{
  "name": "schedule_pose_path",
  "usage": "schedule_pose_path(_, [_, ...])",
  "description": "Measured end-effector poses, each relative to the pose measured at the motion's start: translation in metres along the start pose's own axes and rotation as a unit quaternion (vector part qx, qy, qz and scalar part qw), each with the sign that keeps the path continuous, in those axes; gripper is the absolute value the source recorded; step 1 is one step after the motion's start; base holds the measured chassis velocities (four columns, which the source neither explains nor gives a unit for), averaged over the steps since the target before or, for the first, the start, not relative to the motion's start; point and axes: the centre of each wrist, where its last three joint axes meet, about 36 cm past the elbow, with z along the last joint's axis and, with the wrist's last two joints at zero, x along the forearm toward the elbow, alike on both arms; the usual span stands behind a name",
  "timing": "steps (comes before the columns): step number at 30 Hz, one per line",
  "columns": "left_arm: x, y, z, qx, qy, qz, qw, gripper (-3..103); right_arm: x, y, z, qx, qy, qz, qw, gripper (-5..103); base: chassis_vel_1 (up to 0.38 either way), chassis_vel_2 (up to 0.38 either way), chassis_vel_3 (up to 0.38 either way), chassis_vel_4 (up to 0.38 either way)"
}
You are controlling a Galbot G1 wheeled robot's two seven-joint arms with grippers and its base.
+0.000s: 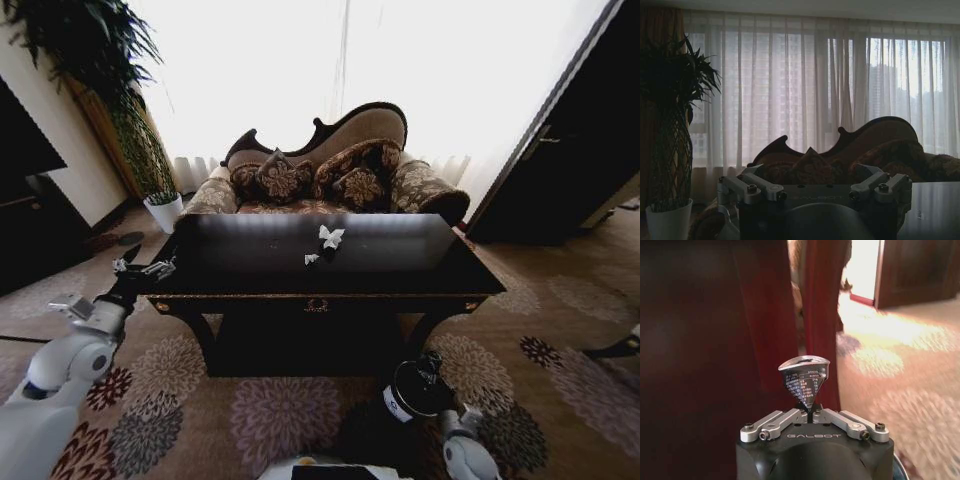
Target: Move to the front of the table and place the trash on the table into the trash bin.
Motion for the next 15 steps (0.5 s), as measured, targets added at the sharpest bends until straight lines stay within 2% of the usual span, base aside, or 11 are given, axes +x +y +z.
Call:
schedule_pose_path(6, [0.000,0.000,0.000,0.000,0.000,0.000,1.0000,100,-0.025,-0.013,0.036,0.012,0.039,0.038,0.998,0,0.000,0.000,0.000,0.000])
schedule_pose_path(15, [0.000,0.000,0.000,0.000,0.000,0.000,1.0000,100,-0.079,-0.021,0.021,0.023,0.042,0.069,0.996,0,0.000,0.000,0.000,0.000])
